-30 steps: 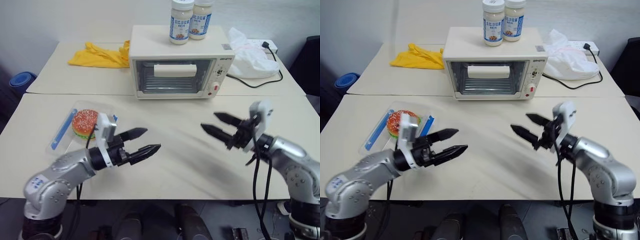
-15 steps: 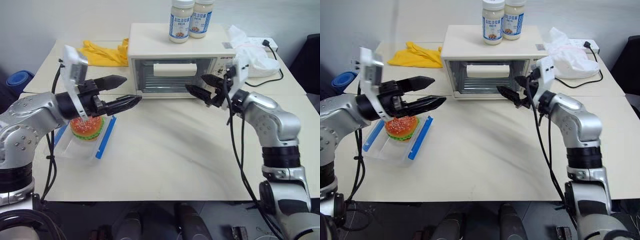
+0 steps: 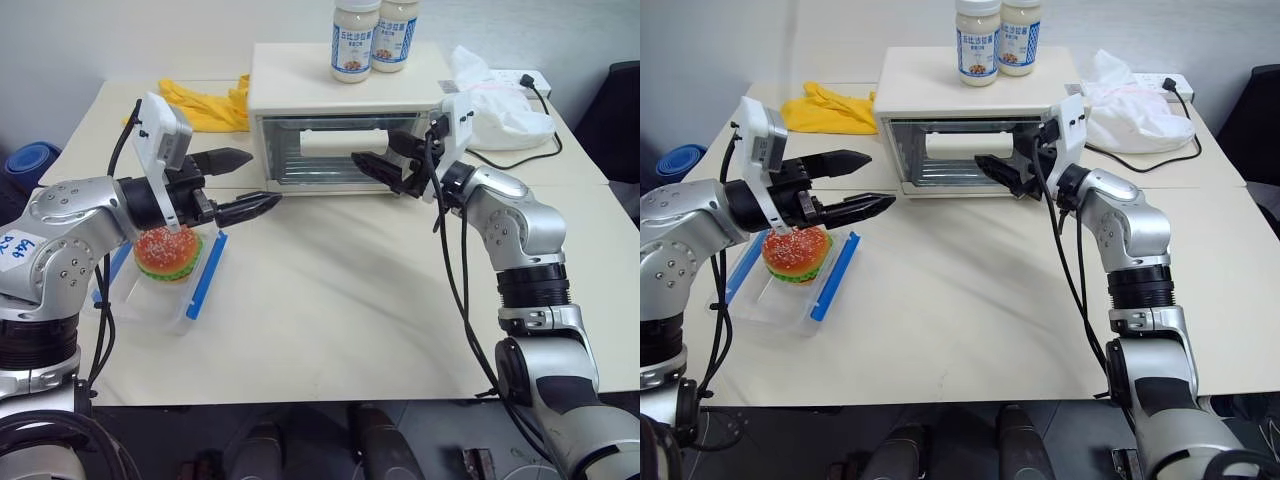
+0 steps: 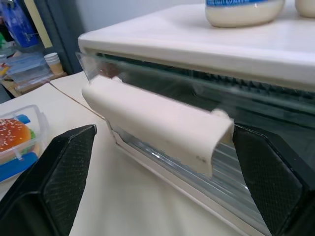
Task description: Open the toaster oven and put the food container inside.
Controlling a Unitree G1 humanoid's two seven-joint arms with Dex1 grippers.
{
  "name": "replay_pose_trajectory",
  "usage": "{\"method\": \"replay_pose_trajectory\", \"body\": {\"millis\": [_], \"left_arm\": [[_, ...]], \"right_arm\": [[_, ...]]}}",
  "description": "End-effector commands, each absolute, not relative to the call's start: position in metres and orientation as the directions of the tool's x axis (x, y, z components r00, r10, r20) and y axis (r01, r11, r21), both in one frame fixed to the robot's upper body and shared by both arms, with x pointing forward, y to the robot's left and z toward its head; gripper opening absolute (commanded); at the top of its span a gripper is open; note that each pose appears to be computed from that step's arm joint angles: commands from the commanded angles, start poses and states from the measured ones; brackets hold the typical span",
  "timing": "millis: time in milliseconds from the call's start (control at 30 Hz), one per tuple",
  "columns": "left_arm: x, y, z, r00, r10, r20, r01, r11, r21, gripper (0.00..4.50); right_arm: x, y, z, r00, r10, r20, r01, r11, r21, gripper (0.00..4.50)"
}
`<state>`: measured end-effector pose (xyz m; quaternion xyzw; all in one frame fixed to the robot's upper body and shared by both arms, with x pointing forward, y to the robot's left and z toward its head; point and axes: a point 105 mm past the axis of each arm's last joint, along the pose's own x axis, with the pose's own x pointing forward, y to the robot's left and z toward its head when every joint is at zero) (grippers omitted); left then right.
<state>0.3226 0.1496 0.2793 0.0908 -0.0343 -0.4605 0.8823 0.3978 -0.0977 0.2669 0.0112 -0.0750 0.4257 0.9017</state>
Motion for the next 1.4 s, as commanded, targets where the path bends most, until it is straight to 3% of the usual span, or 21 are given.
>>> {"method": "replay_pose_trajectory", "body": {"millis": [33, 167, 300, 600, 667, 933, 1033, 1200, 1333, 1400], "left_arm": [[0.330, 0.150, 0.291, 0.599, -0.801, 0.015, 0.774, 0.583, 0.244, 4.49], [0.345, 0.150, 0.308, 0.627, -0.775, 0.082, 0.741, 0.625, 0.247, 4.49], [0.359, 0.149, 0.321, 0.632, -0.769, 0.098, 0.721, 0.630, 0.288, 3.25], [0.368, 0.141, 0.298, 0.568, -0.812, -0.133, 0.732, 0.425, 0.532, 0.40], [0.372, 0.139, 0.301, 0.562, -0.818, -0.121, 0.732, 0.424, 0.533, 0.05], [0.355, 0.134, 0.324, 0.455, -0.890, 0.009, 0.828, 0.427, 0.363, 0.05], [0.343, 0.140, 0.321, 0.426, -0.904, 0.036, 0.855, 0.416, 0.310, 0.64], [0.320, 0.144, 0.312, 0.404, -0.914, 0.033, 0.870, 0.395, 0.295, 2.24], [0.315, 0.149, 0.305, 0.450, -0.893, 0.011, 0.847, 0.430, 0.311, 3.49], [0.314, 0.151, 0.305, 0.461, -0.887, 0.015, 0.840, 0.442, 0.314, 3.49]], "right_arm": [[0.381, -0.093, 0.277, 0.580, 0.790, 0.199, -0.794, 0.603, -0.076, 4.50], [0.372, -0.099, 0.267, 0.600, 0.774, 0.204, -0.783, 0.620, -0.046, 4.50], [0.363, -0.103, 0.252, 0.626, 0.754, 0.199, -0.769, 0.640, -0.006, 4.50], [0.348, -0.102, 0.233, 0.667, 0.718, 0.200, -0.740, 0.669, 0.066, 4.50], [0.346, -0.103, 0.233, 0.673, 0.710, 0.208, -0.735, 0.674, 0.077, 4.50], [0.359, -0.107, 0.239, 0.694, 0.690, 0.205, -0.712, 0.700, 0.056, 4.50], [0.373, -0.109, 0.245, 0.706, 0.680, 0.199, -0.699, 0.714, 0.037, 4.50], [0.392, -0.108, 0.255, 0.705, 0.680, 0.199, -0.697, 0.717, 0.018, 4.50], [0.399, -0.098, 0.263, 0.672, 0.712, 0.203, -0.726, 0.687, -0.004, 4.50], [0.401, -0.094, 0.266, 0.659, 0.723, 0.207, -0.737, 0.676, -0.014, 4.50]]}}
